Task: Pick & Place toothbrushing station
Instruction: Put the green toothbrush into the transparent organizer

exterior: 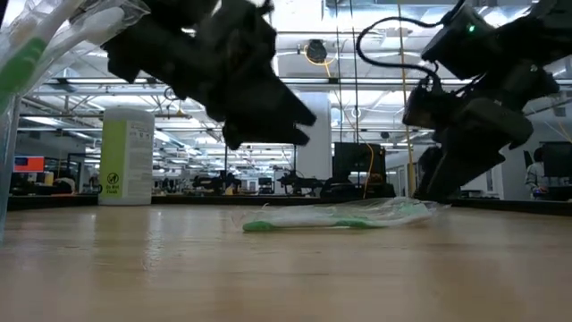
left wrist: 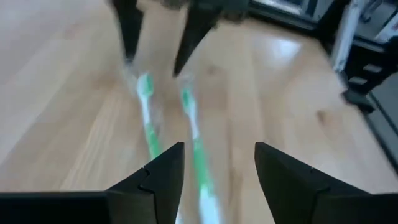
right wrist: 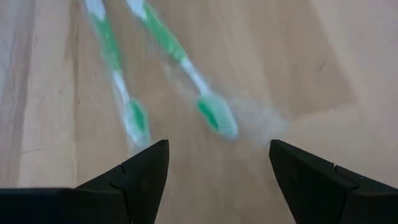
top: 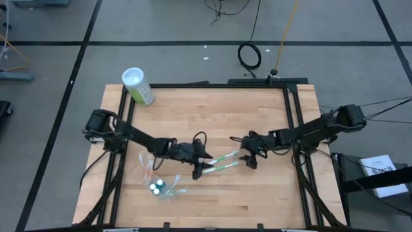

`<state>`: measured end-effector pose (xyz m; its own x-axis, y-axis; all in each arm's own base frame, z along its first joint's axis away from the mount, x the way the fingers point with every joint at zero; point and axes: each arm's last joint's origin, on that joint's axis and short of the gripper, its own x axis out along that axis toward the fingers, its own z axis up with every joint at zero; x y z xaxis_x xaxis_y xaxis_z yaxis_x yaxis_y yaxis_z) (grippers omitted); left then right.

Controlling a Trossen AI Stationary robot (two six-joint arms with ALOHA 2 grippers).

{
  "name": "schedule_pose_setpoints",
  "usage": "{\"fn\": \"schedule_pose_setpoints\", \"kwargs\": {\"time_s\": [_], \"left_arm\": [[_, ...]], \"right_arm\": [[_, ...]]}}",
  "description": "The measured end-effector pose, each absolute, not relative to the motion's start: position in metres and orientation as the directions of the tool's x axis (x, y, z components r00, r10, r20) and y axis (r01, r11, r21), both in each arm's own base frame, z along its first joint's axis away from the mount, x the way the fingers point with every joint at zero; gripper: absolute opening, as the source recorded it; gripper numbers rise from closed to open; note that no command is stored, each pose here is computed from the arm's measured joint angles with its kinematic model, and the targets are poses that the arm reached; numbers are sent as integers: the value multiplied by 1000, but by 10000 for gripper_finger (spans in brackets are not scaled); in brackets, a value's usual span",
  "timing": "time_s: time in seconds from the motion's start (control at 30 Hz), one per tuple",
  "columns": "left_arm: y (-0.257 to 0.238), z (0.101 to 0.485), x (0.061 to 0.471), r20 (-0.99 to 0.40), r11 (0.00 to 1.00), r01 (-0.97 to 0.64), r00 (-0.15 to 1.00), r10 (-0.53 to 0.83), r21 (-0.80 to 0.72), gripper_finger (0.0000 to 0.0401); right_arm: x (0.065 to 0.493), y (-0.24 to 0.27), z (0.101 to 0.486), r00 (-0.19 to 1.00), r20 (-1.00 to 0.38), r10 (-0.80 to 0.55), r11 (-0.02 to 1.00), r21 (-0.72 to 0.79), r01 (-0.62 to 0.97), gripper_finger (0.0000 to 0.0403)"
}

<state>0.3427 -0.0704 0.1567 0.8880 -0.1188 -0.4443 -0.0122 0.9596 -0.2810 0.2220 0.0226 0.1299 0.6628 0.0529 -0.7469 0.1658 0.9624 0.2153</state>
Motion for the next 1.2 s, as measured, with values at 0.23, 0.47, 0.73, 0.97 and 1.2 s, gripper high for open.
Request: {"fn": "schedule_pose_setpoints", "kwargs": {"time_s": [0.23, 0.47, 0.73, 0.97, 1.2], "left_arm": [[-67, 142, 345, -499, 941, -42, 855, -140, -336, 191], [-66, 136, 348, -521, 941, -54, 843, -136, -333, 191], [-63, 125, 344, -615, 945, -94, 778, -128, -314, 191], [-64, 123, 342, -635, 967, -116, 770, -56, -226, 191], [-67, 145, 358, -495, 981, -58, 868, -42, -186, 191]], "right_arm": [[236, 26, 120, 675, -709, 205, 924, 367, 105, 270], [253, 29, 136, 815, -501, 289, 927, 360, -107, 270], [253, 29, 156, 874, -390, 291, 945, 261, -198, 270], [251, 29, 160, 876, -385, 292, 945, 257, -202, 270], [250, 29, 157, 863, -413, 290, 947, 257, -195, 270]]}}
